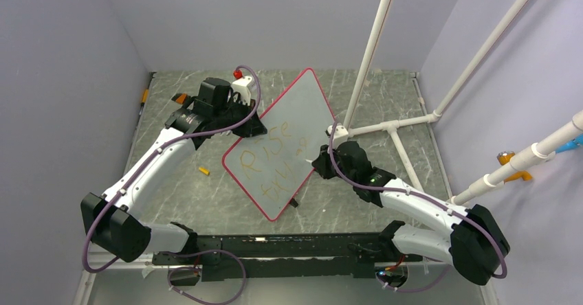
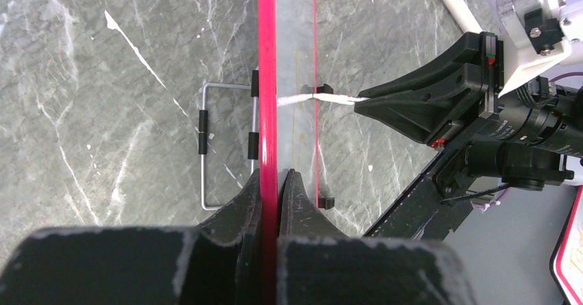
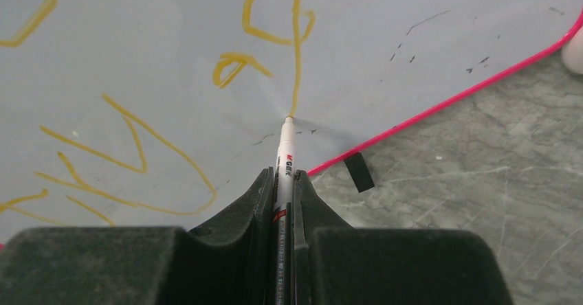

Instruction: Write a sentence on the whiteboard

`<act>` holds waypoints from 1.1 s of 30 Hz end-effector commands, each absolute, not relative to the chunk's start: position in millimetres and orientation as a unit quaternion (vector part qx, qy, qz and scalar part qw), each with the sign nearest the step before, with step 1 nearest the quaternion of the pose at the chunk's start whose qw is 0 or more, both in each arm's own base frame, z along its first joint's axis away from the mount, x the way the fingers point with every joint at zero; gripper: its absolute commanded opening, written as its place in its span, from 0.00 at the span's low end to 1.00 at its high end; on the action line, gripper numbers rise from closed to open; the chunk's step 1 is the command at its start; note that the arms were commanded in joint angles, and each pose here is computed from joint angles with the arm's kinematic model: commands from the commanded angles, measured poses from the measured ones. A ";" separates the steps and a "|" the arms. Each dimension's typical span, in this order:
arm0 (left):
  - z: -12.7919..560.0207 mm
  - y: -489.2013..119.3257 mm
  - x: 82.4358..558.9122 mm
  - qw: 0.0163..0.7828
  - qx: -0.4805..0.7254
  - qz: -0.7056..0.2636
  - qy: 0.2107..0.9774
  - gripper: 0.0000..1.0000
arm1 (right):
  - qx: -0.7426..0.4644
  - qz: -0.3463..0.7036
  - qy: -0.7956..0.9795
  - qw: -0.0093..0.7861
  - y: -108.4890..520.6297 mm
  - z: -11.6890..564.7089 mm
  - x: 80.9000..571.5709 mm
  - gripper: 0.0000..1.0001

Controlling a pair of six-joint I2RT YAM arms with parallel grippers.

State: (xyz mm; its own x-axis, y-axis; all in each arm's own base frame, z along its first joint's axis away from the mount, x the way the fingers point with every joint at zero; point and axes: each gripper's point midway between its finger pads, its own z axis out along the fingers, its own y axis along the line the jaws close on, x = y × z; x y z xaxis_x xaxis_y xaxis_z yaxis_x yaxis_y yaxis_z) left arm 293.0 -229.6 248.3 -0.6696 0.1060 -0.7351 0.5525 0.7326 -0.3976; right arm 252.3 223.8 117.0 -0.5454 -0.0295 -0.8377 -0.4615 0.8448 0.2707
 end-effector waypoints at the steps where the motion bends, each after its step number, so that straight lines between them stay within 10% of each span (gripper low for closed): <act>1: 217.9 -185.9 315.4 0.391 0.240 -0.164 0.873 0.00 | -0.143 0.264 0.839 0.453 229.3 122.7 244.7 0.00; 33: 211.2 -167.8 285.4 0.359 0.268 -0.145 0.882 0.00 | -0.098 0.270 0.782 0.553 209.6 203.5 253.6 0.00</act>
State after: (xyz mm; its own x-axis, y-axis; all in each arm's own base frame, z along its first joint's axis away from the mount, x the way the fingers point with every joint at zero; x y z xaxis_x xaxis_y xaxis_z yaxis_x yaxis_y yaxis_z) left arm 276.4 -221.6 249.6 -0.6702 0.1341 -0.7299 0.5635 0.7320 -0.3830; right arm 241.8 214.0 209.3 -0.3656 0.1381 -0.9205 -0.5121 0.7960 0.3228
